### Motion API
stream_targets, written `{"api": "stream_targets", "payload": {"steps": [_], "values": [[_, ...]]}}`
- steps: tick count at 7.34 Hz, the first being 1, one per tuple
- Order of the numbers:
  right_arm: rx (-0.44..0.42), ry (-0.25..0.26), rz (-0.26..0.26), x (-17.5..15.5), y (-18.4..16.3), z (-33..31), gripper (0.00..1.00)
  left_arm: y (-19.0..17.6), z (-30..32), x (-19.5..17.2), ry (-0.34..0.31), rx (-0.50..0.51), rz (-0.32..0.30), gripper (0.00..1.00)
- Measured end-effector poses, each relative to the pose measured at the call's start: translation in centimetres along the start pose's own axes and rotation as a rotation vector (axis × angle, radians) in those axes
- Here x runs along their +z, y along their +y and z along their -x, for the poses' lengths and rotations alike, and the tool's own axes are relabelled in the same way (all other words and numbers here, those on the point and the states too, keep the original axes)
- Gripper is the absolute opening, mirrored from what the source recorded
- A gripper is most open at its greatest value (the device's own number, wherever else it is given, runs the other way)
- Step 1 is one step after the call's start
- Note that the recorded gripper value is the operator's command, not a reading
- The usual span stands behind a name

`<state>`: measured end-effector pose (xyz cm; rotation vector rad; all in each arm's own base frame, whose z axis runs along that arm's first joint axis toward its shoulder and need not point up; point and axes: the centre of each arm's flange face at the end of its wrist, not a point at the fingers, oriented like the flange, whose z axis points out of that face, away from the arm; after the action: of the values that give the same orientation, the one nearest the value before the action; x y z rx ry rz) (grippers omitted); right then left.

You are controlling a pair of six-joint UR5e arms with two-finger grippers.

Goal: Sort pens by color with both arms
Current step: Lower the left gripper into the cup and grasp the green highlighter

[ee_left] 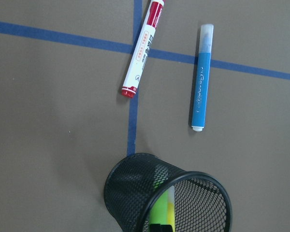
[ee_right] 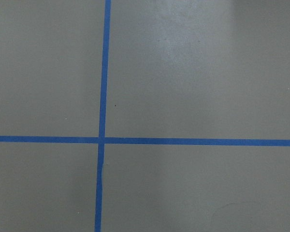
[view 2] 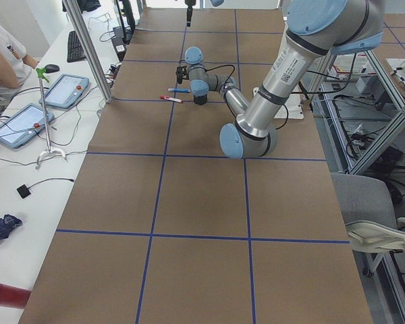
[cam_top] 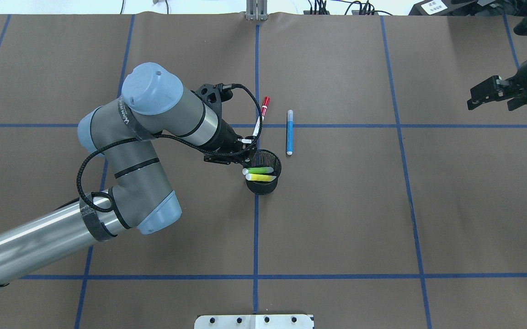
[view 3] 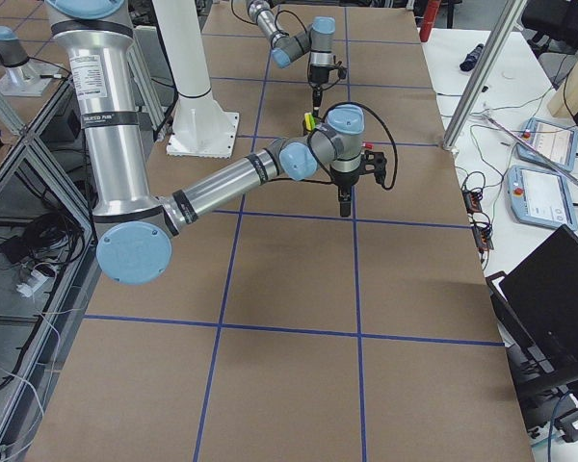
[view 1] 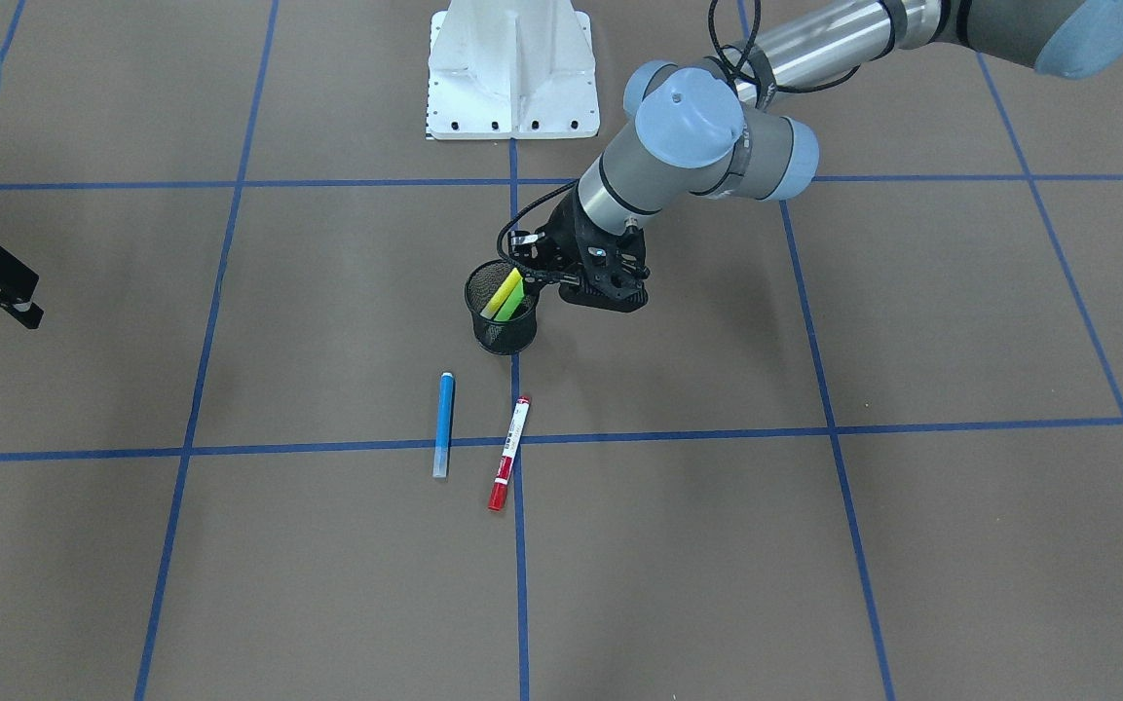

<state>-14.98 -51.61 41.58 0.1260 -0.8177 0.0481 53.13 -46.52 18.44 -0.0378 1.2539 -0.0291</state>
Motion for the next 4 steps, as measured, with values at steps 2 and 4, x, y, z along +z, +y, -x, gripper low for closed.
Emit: {"api": "stream_targets", "payload": {"steps": [2, 4], "values": [[0.002, 0.000, -0.002, -0.10, -0.05, -0.09, 0.99, 0.09, -0.19, -0.27, 0.006, 0.000, 0.000, 0.55], [0.003, 0.000, -0.002, -0.12, -0.06, -0.12, 0.99, 0.11, -0.25, -0.33, 0.009, -0.025, 0.000, 0.62]]}}
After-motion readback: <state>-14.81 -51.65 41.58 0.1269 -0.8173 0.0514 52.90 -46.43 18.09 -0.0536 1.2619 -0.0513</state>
